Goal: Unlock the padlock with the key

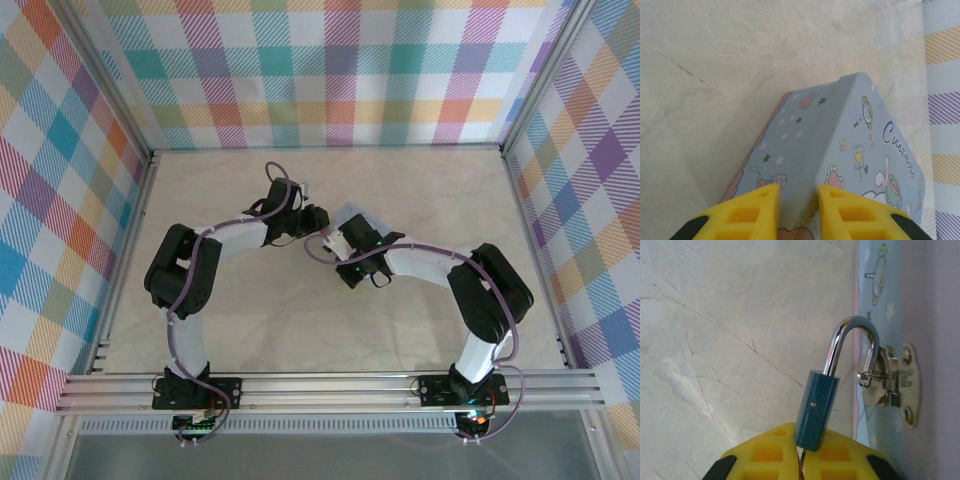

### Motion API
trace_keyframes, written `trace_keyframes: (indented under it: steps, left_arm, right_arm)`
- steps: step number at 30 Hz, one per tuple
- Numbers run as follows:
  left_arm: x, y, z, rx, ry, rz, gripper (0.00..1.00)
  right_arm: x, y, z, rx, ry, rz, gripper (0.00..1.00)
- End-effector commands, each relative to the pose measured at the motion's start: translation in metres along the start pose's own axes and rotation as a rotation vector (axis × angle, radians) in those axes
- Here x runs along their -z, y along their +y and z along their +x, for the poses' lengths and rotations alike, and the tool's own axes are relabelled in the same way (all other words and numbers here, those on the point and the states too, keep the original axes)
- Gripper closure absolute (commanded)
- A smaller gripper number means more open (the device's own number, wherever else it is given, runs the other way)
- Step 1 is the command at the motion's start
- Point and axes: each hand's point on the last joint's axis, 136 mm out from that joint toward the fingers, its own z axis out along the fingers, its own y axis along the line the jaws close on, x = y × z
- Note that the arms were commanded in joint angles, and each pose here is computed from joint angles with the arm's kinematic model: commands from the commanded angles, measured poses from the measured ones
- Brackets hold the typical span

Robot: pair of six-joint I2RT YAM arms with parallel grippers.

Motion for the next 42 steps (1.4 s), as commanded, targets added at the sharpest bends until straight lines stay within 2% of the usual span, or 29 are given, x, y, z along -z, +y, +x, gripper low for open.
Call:
trace_keyframes:
  steps: [1,5,8,12,13,15,18,26,34,36,38,39,42]
  left_arm:
    - [-0.012,0.003,0.042,0.039,0.133,-0.008,0.75]
    - [-0.011,0.005,0.039,0.043,0.117,-0.013,0.75]
    - [-0.012,0.007,0.039,0.046,0.120,-0.017,0.74]
    - [-0.013,0.009,0.041,0.050,0.123,-0.018,0.74]
    - [-0.013,0.009,0.041,0.052,0.123,-0.016,0.74]
    - [-0.014,0.008,0.041,0.058,0.126,-0.008,0.74]
    - [-0.016,0.005,0.044,0.058,0.138,0.000,0.75]
    - [-0.020,0.007,0.056,0.072,0.164,0.009,0.81]
    - [-0.012,0.020,0.046,0.074,0.122,-0.051,0.77]
    - [-0.012,0.021,0.046,0.076,0.121,-0.049,0.78]
    - [-0.014,0.021,0.048,0.084,0.129,-0.040,0.78]
    - [-0.014,0.021,0.050,0.089,0.134,-0.036,0.78]
    - [-0.014,0.019,0.051,0.093,0.138,-0.030,0.78]
  right_arm:
    - [0.013,0.007,-0.067,0.085,-0.194,-0.028,0.96]
    - [0.014,0.008,-0.051,0.040,-0.180,-0.026,0.95]
    - [0.012,0.004,-0.037,-0.006,-0.132,-0.001,0.85]
    - [0.012,0.001,-0.027,-0.030,-0.119,0.025,0.84]
    - [0.012,0.000,-0.028,-0.029,-0.119,0.028,0.84]
    - [0.012,-0.001,-0.033,-0.024,-0.113,0.030,0.93]
    - [0.014,0.000,-0.046,0.014,-0.120,0.039,1.00]
    - [0.016,0.000,-0.074,0.064,-0.156,0.046,1.00]
    - [0.006,0.006,-0.024,0.065,-0.016,0.055,1.00]
    - [0.011,0.006,-0.018,0.033,-0.021,0.058,0.94]
    - [0.016,0.008,-0.017,-0.007,-0.037,0.055,0.75]
    - [0.018,0.007,-0.018,-0.027,-0.040,0.055,0.69]
    - [0.026,0.005,-0.026,-0.100,-0.071,0.064,0.68]
